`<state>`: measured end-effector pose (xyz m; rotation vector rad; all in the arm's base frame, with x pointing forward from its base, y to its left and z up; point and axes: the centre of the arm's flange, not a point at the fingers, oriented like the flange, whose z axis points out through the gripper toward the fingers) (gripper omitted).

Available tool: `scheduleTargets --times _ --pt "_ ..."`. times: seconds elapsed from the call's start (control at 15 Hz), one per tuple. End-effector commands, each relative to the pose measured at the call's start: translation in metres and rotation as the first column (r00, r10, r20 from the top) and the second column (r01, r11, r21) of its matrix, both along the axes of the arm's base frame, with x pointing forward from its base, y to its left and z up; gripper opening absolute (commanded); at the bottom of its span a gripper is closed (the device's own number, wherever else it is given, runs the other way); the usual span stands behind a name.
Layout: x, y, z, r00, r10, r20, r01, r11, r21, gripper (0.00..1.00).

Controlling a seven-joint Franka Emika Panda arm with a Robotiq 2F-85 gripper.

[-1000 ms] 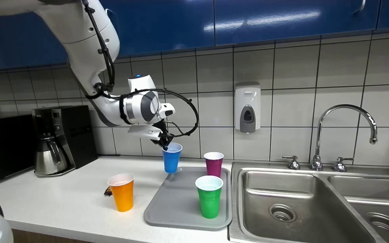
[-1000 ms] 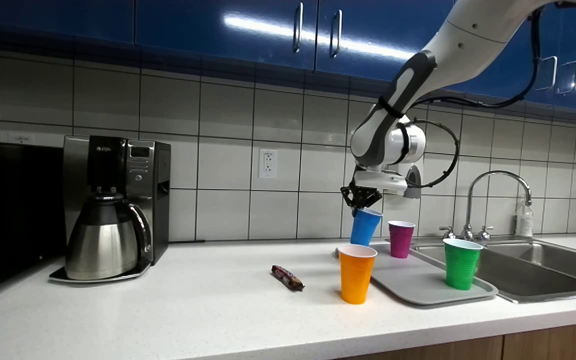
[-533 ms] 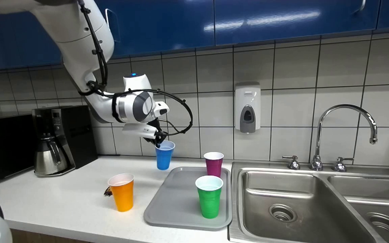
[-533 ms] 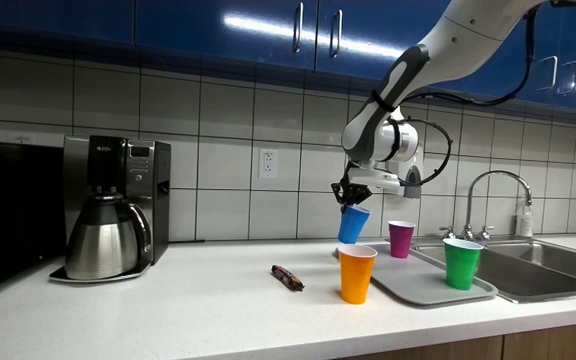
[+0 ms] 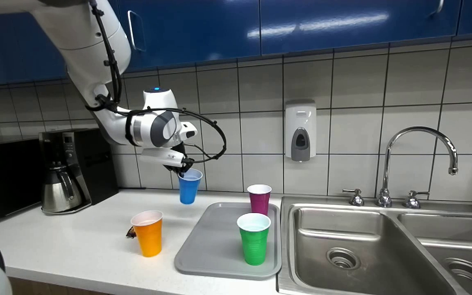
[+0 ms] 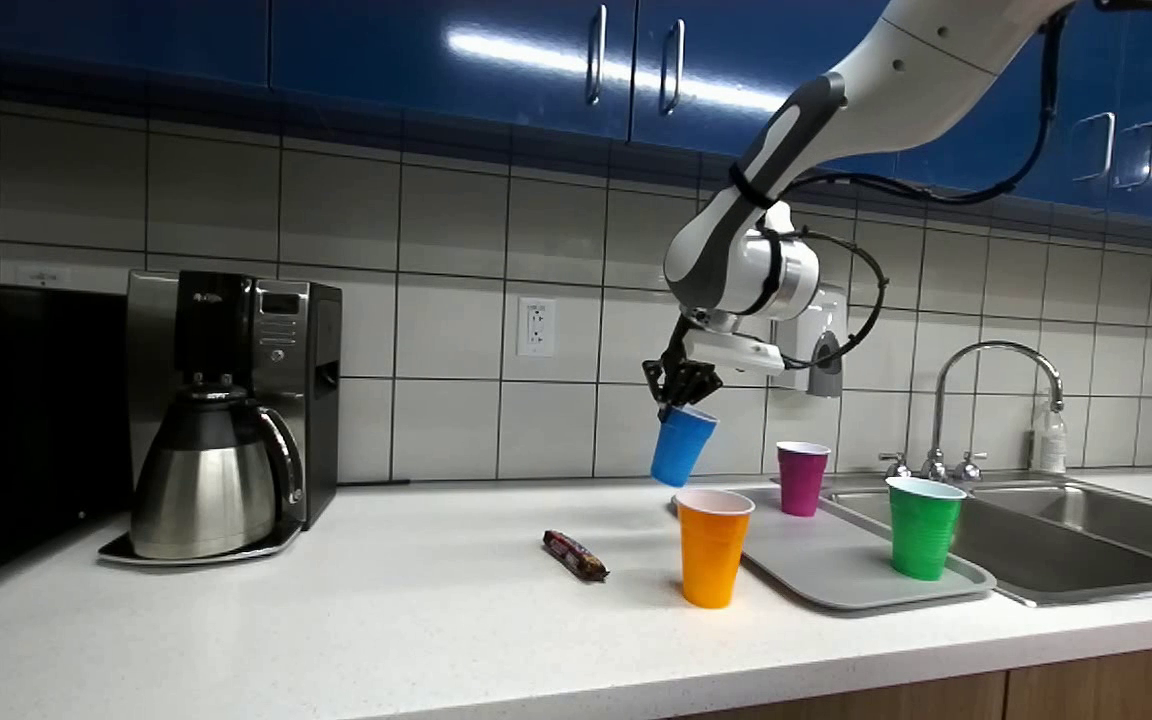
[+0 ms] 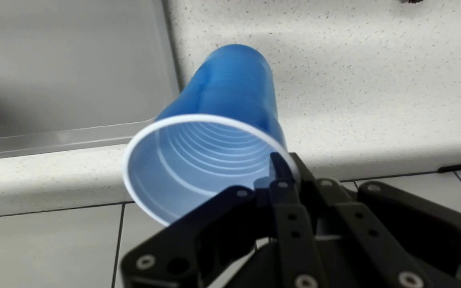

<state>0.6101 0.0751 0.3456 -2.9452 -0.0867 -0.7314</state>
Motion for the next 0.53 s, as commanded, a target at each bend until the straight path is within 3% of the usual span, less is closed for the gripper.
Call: scheduleTargets --times 0.0,0.47 --pt "-0.011 0.003 0.009 0.998 0.055 0.018 -0.055 0.998 0.005 0.01" --pt "-0.012 0.027 0.004 0.995 0.102 0.021 -0.102 0.995 -0.014 0.01"
